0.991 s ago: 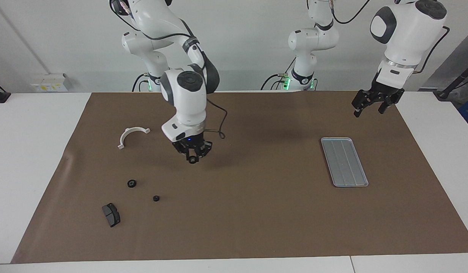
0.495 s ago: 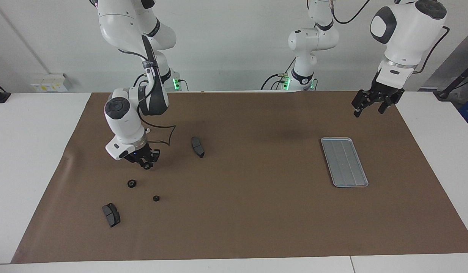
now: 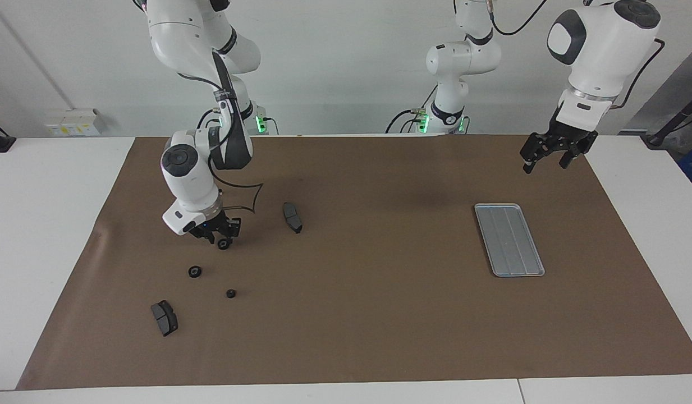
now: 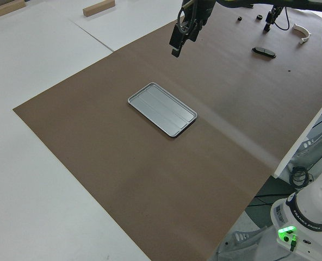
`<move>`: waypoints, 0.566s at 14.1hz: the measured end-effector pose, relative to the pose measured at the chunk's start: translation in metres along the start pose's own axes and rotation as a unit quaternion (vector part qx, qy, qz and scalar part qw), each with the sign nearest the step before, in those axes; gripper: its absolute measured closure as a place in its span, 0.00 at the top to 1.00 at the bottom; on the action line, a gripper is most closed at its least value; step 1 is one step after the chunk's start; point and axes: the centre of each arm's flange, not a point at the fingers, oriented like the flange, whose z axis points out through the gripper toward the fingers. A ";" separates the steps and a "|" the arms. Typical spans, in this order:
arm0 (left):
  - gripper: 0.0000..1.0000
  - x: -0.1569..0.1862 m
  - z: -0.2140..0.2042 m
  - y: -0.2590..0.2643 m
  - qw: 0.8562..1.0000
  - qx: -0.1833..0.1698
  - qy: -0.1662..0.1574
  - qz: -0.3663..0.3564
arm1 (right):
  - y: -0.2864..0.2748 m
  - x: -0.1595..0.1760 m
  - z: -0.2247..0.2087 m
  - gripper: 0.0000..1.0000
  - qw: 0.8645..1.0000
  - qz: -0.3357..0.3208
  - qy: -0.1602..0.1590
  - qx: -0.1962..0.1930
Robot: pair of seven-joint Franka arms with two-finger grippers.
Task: Place bearing gear from tray to pile
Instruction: 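Lower the gear beside the pile and open the right gripper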
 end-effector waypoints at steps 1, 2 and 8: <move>1.00 0.000 0.000 0.000 1.000 0.000 0.000 0.000 | 0.000 0.002 -0.006 0.80 1.000 0.000 0.007 0.000; 1.00 0.000 0.000 0.000 1.000 0.000 0.000 0.000 | 0.000 0.006 -0.016 0.90 1.000 0.001 0.017 0.001; 1.00 0.000 0.000 0.000 1.000 0.000 0.000 0.000 | 0.028 0.025 -0.100 1.00 0.996 0.027 0.084 0.002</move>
